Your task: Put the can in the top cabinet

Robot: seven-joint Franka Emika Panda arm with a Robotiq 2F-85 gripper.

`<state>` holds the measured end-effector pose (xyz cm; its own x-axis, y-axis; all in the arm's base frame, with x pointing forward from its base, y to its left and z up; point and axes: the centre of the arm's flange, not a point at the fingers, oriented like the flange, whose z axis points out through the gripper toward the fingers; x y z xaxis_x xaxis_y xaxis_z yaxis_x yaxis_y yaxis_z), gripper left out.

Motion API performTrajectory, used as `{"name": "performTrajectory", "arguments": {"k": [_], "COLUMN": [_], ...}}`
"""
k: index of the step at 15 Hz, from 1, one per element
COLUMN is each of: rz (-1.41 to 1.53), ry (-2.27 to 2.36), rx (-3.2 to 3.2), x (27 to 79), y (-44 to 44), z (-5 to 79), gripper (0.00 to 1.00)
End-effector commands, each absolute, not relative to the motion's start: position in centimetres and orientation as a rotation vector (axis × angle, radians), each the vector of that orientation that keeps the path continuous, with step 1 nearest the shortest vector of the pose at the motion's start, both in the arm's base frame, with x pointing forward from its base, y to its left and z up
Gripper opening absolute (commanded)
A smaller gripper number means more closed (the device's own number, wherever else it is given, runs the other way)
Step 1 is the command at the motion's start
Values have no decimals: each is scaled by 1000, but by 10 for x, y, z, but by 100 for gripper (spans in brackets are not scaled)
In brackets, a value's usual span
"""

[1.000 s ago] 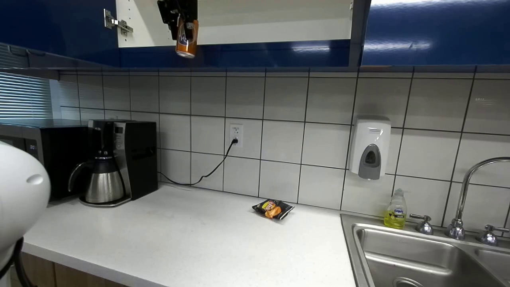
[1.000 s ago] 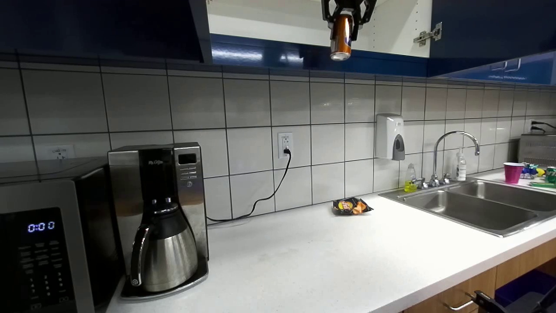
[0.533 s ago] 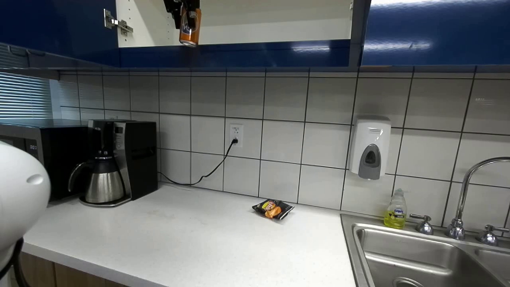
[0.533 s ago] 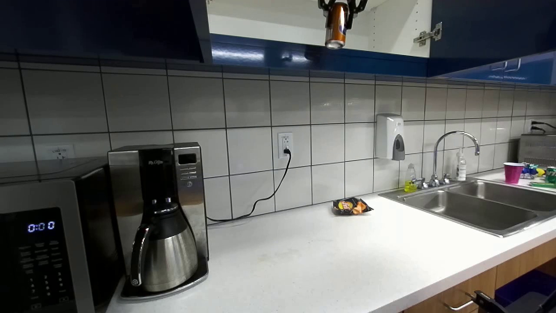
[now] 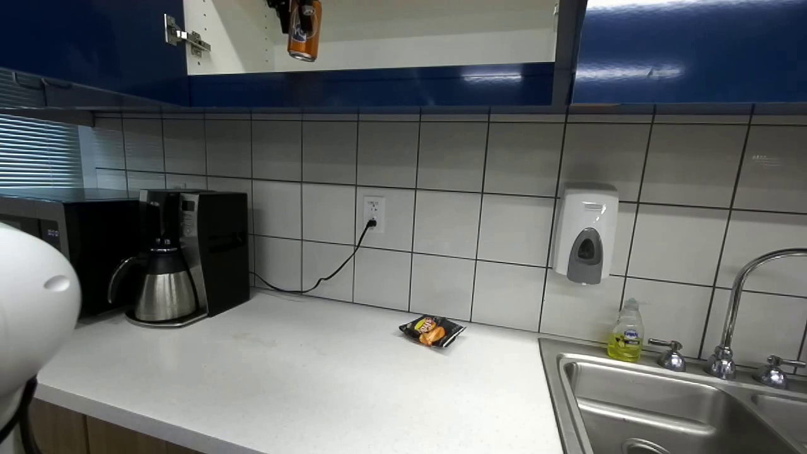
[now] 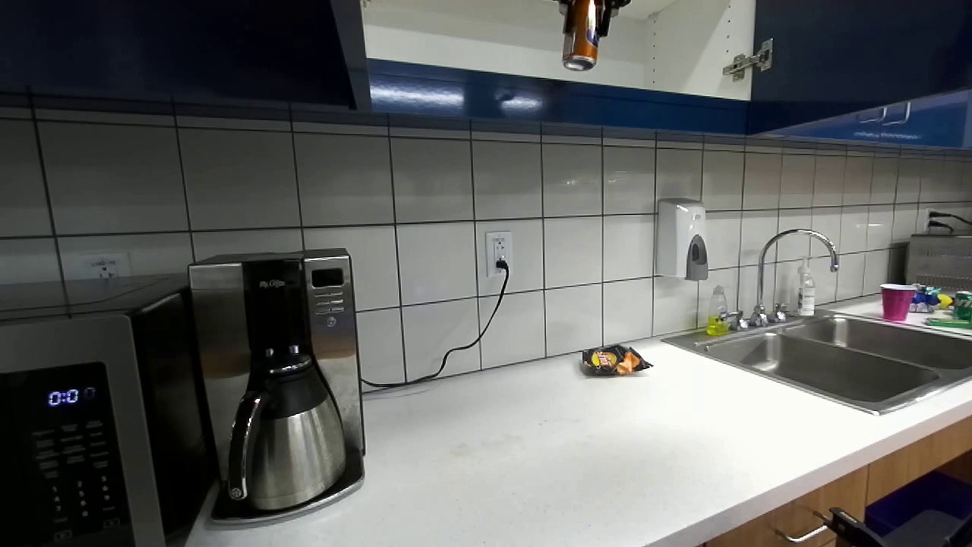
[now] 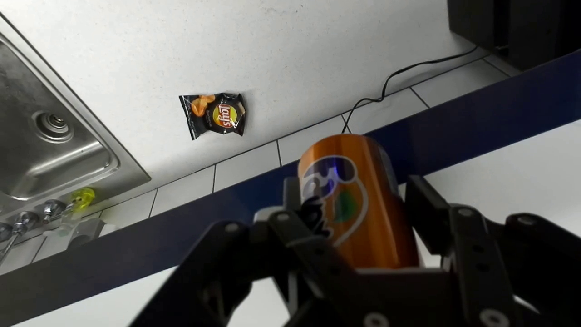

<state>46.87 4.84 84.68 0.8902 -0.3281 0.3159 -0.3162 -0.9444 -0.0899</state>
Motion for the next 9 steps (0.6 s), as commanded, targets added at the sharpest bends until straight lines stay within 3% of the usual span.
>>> {"name": "performTrajectory", "arguments": {"k": [1,9], "rz": [-526,-507], "ry": [568,641], "rx": [-3007,-2995], "x": [485,518], "y": [54,48], "z": [877,878], "gripper": [35,35]}}
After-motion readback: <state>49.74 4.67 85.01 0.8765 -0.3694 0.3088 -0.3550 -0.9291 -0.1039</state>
